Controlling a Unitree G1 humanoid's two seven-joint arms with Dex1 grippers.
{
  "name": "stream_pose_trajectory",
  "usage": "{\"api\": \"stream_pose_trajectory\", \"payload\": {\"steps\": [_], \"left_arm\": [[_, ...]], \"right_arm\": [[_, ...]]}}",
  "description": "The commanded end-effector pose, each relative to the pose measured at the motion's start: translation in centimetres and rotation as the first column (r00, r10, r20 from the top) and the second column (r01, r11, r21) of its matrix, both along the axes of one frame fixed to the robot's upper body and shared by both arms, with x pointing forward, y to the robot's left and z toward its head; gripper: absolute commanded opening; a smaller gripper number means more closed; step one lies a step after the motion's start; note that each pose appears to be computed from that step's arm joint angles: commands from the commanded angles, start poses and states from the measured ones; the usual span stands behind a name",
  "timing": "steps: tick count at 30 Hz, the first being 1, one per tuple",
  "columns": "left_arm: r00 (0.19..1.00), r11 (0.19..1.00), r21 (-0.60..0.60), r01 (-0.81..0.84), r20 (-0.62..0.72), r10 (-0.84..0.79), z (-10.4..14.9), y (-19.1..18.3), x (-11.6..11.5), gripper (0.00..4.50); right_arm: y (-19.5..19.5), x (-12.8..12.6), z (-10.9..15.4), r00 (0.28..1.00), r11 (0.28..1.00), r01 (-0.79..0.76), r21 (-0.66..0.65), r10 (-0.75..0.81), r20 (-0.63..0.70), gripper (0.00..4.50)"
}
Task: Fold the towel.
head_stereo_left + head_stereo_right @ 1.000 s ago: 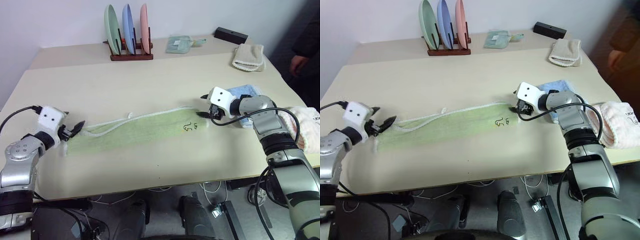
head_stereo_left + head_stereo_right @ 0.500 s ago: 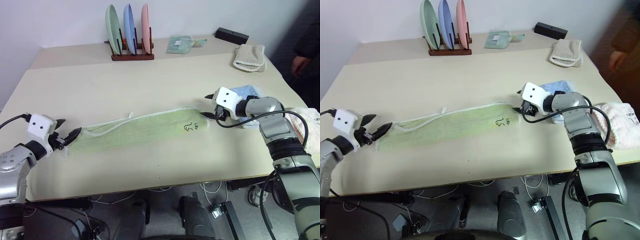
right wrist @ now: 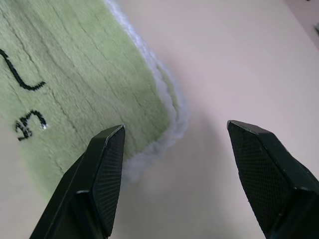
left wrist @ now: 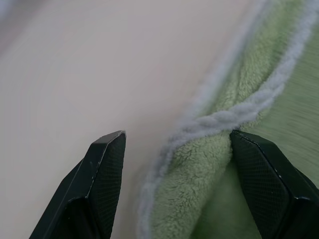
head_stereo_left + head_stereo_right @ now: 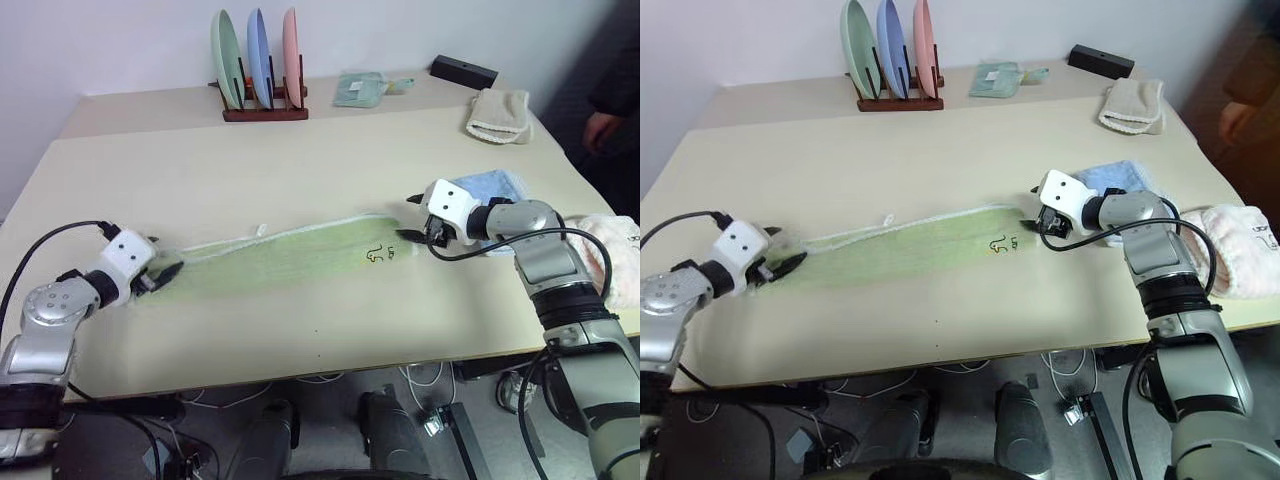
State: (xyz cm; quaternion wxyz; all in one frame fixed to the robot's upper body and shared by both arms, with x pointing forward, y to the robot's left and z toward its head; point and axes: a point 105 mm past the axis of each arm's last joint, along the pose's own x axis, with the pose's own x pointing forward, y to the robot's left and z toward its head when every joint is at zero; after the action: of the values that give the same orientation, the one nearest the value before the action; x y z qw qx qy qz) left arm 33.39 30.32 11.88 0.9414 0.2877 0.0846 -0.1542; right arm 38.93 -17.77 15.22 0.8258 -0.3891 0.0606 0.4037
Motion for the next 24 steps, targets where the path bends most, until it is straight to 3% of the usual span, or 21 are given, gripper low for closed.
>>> {"api": "stream_pose_trajectory", "payload": {"steps": [1, 5, 9, 12, 16, 17, 21, 24], "left_arm": [[0.991, 0.986, -0.125, -0.113, 0.058, 0.121, 1.8, 2.1, 0.2, 3.35], [0.977, 0.943, -0.265, -0.203, 0.008, 0.213, 1.1, 3.3, -0.1, 3.35], [0.96, 0.913, -0.309, -0.268, -0.008, 0.279, 0.7, 4.4, -0.7, 3.35], [0.948, 0.898, -0.324, -0.296, 0.015, 0.318, 1.4, 5.6, -1.9, 3.35], [0.929, 0.891, -0.293, -0.347, 0.022, 0.37, 1.6, 7.1, -3.8, 3.4], [0.928, 0.894, -0.285, -0.346, 0.033, 0.37, 1.7, 7.1, -4.2, 3.4], [0.952, 0.927, -0.288, -0.24, 0.119, 0.283, 3.6, 5.0, -4.8, 3.4], [0.991, 0.964, -0.267, -0.023, 0.124, 0.058, 4.1, -0.4, -5.0, 3.4]], "right_arm": [[0.1, -0.2, 1.6, 0.999, 1.0, -0.003, 0.025, 0.002, 0.05, 3.31], [0.2, -0.3, 1.9, 0.999, 1.0, -0.003, 0.027, 0.001, 0.051, 3.31], [0.6, -0.5, 2.5, 0.998, 0.999, -0.007, 0.043, 0.005, 0.055, 3.31], [0.8, -1.7, 3.4, 1.0, 0.987, -0.013, 0.162, 0.014, -0.009, 3.31], [1.2, -4.4, 4.5, 0.99, 0.924, 0.014, 0.381, 0.041, -0.136, 4.48], [1.2, -4.8, 4.7, 0.987, 0.905, 0.035, 0.425, 0.036, -0.158, 4.48], [1.0, -6.9, 4.0, 0.952, 0.815, 0.163, 0.557, 0.019, -0.307, 4.48], [1.2, -8.4, 2.2, 0.899, 0.752, 0.29, 0.591, -0.003, -0.438, 4.48]]}}
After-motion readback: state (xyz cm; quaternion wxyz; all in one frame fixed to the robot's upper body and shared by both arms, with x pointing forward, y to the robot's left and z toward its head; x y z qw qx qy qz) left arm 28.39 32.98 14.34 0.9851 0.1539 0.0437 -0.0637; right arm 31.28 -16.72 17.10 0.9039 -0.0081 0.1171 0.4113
